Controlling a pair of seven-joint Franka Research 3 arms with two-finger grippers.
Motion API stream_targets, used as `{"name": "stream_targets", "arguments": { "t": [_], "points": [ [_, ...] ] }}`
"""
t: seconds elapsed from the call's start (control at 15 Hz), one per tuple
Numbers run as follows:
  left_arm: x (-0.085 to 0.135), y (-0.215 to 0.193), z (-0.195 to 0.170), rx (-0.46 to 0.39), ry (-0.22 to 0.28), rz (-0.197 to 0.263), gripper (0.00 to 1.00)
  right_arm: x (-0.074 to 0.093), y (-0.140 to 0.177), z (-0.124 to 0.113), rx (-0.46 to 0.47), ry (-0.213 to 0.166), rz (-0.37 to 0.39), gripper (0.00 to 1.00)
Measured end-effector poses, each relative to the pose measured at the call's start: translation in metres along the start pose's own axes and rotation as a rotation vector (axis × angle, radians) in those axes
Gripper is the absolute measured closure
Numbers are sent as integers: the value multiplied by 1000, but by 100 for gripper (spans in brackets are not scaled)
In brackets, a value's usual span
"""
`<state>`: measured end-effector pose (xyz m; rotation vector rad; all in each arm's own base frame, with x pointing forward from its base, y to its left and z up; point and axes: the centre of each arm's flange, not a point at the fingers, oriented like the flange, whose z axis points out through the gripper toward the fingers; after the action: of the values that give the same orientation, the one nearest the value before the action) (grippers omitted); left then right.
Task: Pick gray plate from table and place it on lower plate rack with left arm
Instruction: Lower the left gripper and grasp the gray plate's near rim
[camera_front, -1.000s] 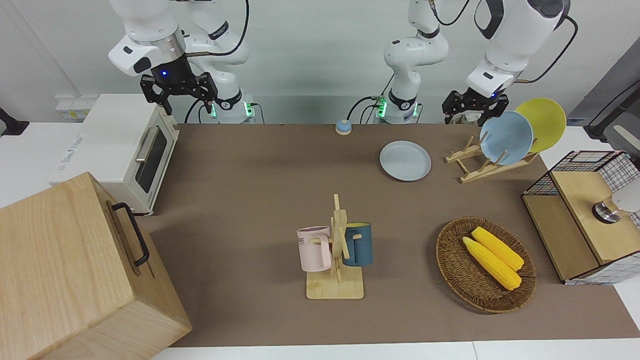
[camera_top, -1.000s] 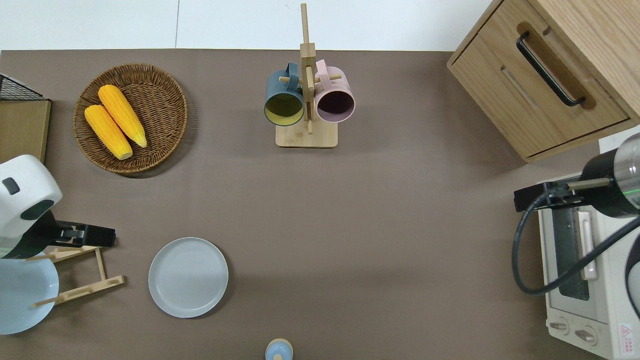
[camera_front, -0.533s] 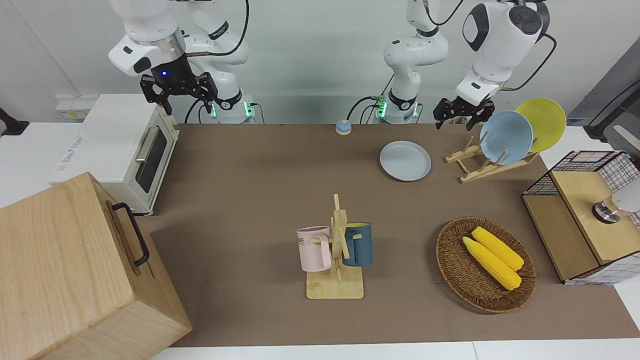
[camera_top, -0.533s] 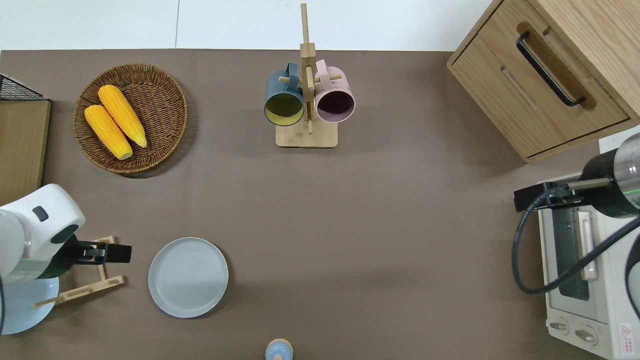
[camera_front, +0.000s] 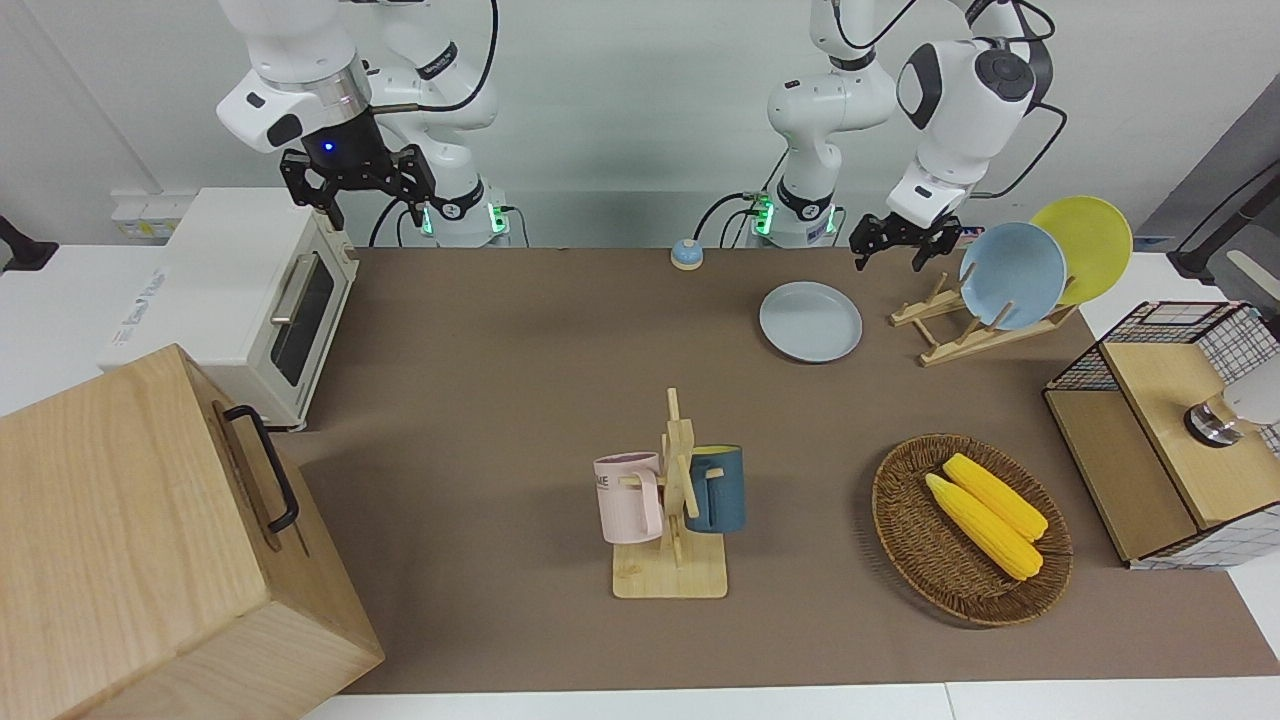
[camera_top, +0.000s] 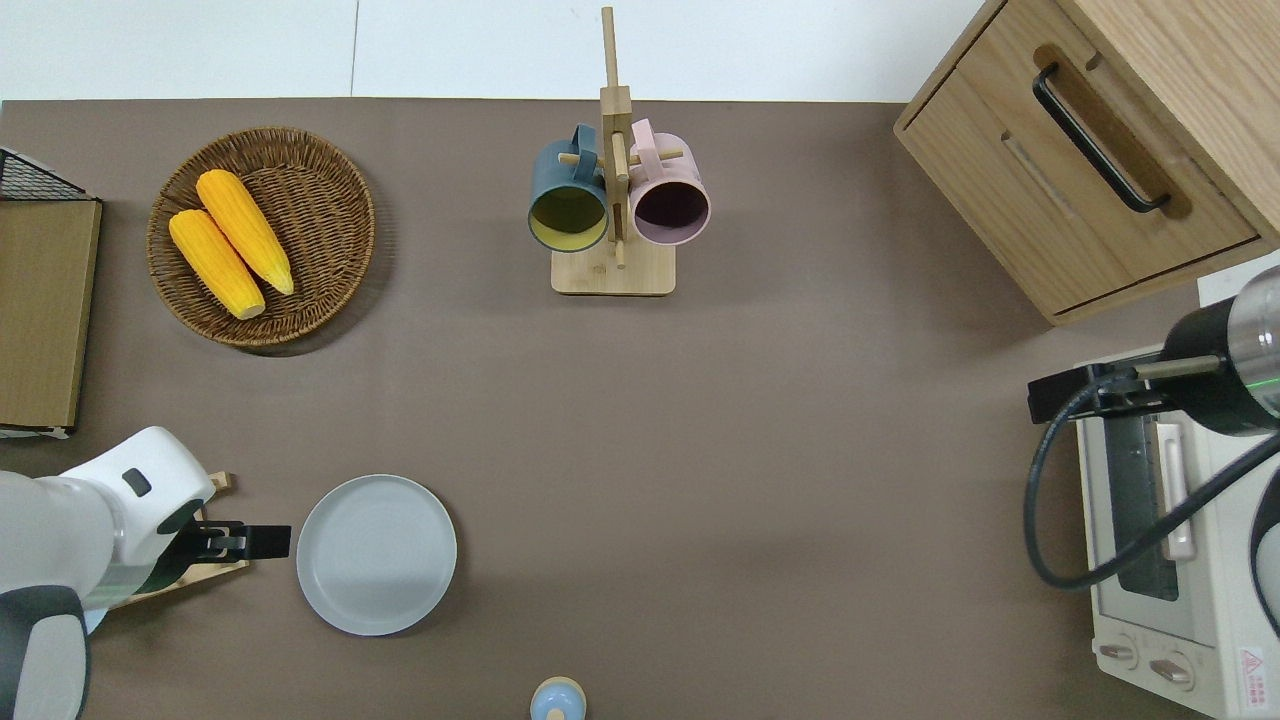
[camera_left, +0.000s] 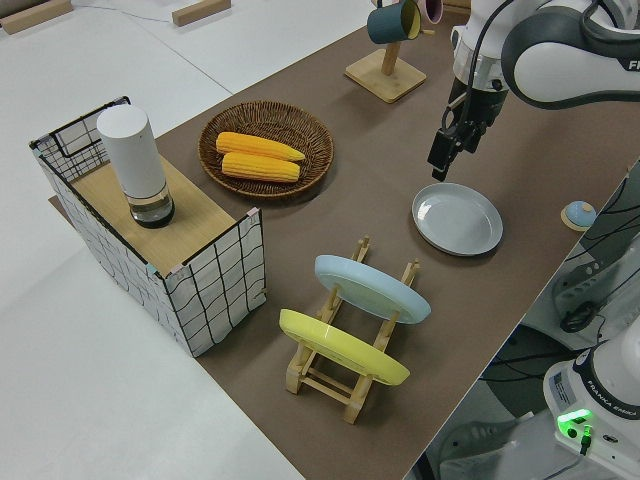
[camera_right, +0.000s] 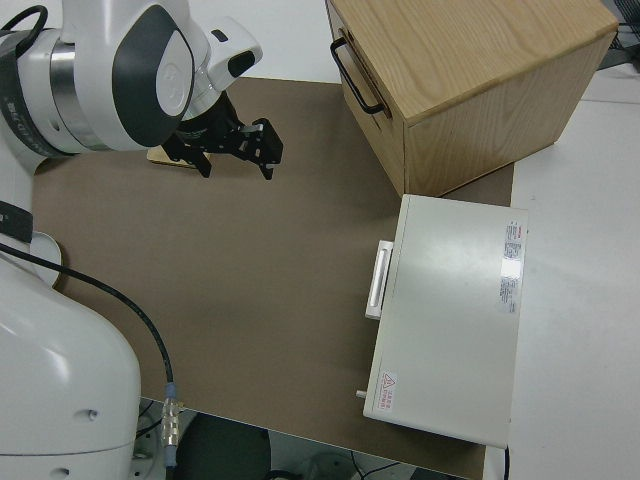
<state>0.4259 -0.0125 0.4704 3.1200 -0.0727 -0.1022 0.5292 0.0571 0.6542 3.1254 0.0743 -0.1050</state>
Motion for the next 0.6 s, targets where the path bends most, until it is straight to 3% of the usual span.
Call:
{"name": "stream_targets", "arguments": {
  "t": [0.6],
  "points": [
    [-23, -4, 71, 13, 29, -11, 0, 0, 0, 0, 0, 0, 0, 1]
  ]
}}
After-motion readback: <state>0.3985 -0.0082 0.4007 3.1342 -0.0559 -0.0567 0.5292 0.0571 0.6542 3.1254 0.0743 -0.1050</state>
